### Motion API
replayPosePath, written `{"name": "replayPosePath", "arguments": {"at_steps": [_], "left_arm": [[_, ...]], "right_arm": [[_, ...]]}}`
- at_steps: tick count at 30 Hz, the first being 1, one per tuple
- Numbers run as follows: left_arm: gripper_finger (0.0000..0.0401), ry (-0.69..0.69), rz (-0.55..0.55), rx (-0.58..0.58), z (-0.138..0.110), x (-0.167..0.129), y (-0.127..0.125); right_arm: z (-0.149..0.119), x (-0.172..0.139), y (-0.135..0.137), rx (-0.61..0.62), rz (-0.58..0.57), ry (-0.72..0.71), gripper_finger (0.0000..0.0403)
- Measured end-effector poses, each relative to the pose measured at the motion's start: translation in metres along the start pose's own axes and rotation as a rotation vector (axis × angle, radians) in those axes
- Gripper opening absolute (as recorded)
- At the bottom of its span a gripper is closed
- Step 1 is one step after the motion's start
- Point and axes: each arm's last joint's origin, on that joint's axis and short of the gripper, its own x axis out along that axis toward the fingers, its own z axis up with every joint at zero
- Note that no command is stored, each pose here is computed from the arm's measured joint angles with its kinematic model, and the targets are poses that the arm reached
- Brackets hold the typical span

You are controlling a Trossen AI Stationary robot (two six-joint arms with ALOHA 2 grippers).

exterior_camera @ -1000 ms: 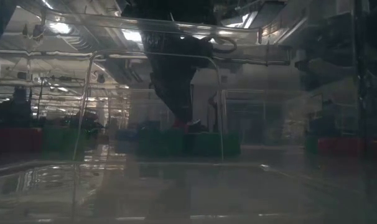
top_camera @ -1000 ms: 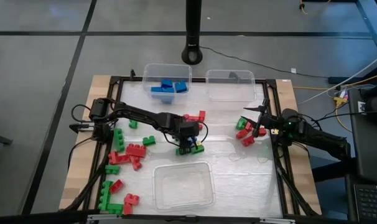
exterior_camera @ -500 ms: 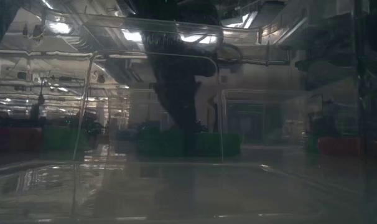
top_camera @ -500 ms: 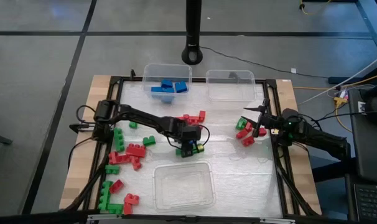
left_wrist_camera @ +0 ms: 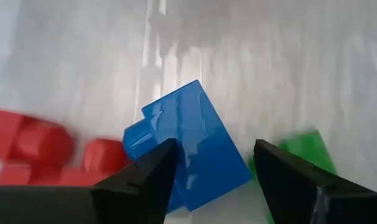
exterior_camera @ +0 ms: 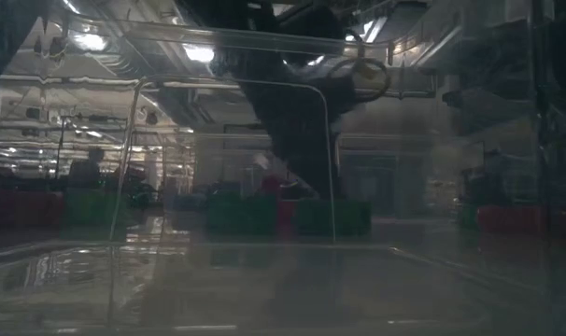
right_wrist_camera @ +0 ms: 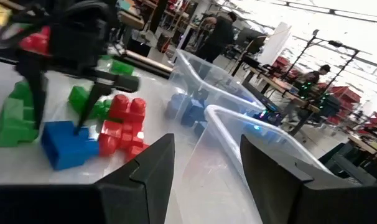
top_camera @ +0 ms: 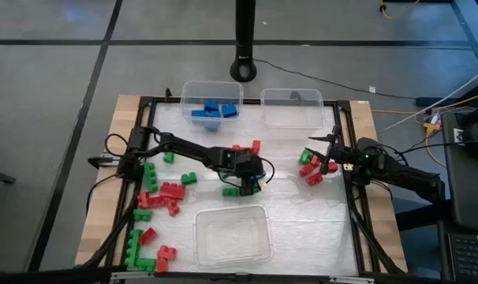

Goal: Sort blocks
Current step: Put the blue game piece into the top left transparent bin

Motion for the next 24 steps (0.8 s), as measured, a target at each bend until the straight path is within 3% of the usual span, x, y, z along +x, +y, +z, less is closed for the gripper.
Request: {"name": "replayPosePath", "arguments": {"at_steps": [6, 11, 15, 24], "left_arm": [[0.0198, -0.116, -0.007, 0.008, 0.01, 0.005, 0.006], [0.0198, -0.147, 0.0, 0.006, 0.028, -0.034, 0.002], [0.0198, -0.082, 0.041, -0.012, 0.025, -0.054, -0.002], [0.0198, 0.106, 0.044, -0.015, -0.002, -0.013, -0.004]], "right_arm": [[-0.002, 0.005, 0.002, 0.001, 0.035, 0.026, 0.0186], [-0.001, 0.011, 0.002, 0.004, 0.064, 0.025, 0.0186], [-0.003, 0.018, 0.004, 0.004, 0.103, 0.048, 0.0186], [-0.022, 0.041, 0.016, -0.002, 0.267, 0.211, 0.0201]]}}
